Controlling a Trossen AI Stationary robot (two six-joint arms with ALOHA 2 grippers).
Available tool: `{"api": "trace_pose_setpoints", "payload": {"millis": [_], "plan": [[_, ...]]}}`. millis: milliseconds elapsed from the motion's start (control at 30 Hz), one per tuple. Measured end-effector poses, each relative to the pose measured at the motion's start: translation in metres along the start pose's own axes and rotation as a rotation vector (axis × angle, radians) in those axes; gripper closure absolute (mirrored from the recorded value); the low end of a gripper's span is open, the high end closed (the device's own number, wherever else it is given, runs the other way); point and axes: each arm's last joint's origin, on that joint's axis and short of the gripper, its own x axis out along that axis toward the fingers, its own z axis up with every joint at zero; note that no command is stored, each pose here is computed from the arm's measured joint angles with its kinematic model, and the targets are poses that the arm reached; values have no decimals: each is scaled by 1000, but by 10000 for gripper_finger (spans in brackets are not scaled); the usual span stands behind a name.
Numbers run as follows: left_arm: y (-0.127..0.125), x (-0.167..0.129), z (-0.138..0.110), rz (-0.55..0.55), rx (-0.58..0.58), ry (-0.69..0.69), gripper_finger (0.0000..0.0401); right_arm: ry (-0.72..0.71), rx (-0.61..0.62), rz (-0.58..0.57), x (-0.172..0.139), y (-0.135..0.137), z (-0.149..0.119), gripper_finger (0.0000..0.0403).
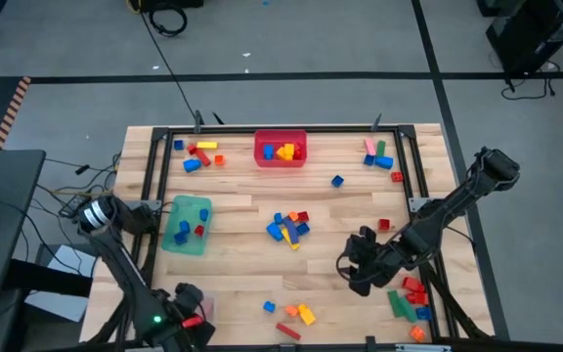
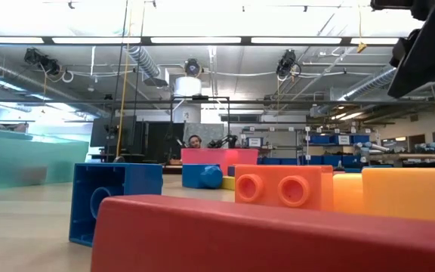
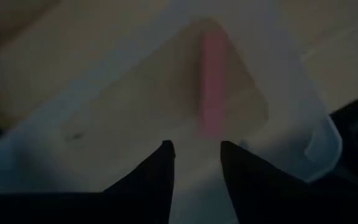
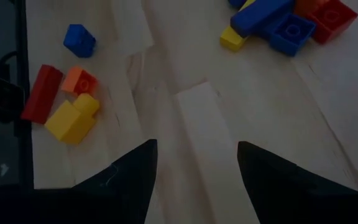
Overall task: Sort blocks by size
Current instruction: Put the blue rectangle block into the transparent bin
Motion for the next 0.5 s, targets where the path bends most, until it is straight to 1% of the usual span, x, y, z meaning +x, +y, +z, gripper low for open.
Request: {"api": "trace_pose_setpoints", "payload": {"millis": [133, 233, 267, 333, 500], "plan": [[12, -30, 13, -35, 75, 11, 244, -6, 38, -8, 2, -2, 4, 167], [22, -53, 32, -77, 145, -55, 243, -11, 68, -17, 3, -5, 7, 167], [24, -60, 41, -91, 176, -97, 243, -12, 76, -20, 4, -6, 8, 167], [31, -71, 61, -79, 258, -161, 243, -16, 87, -27, 5, -8, 10, 167], [40, -86, 121, 17, 460, -198, 243, -28, 112, -36, 7, -11, 16, 167]]}}
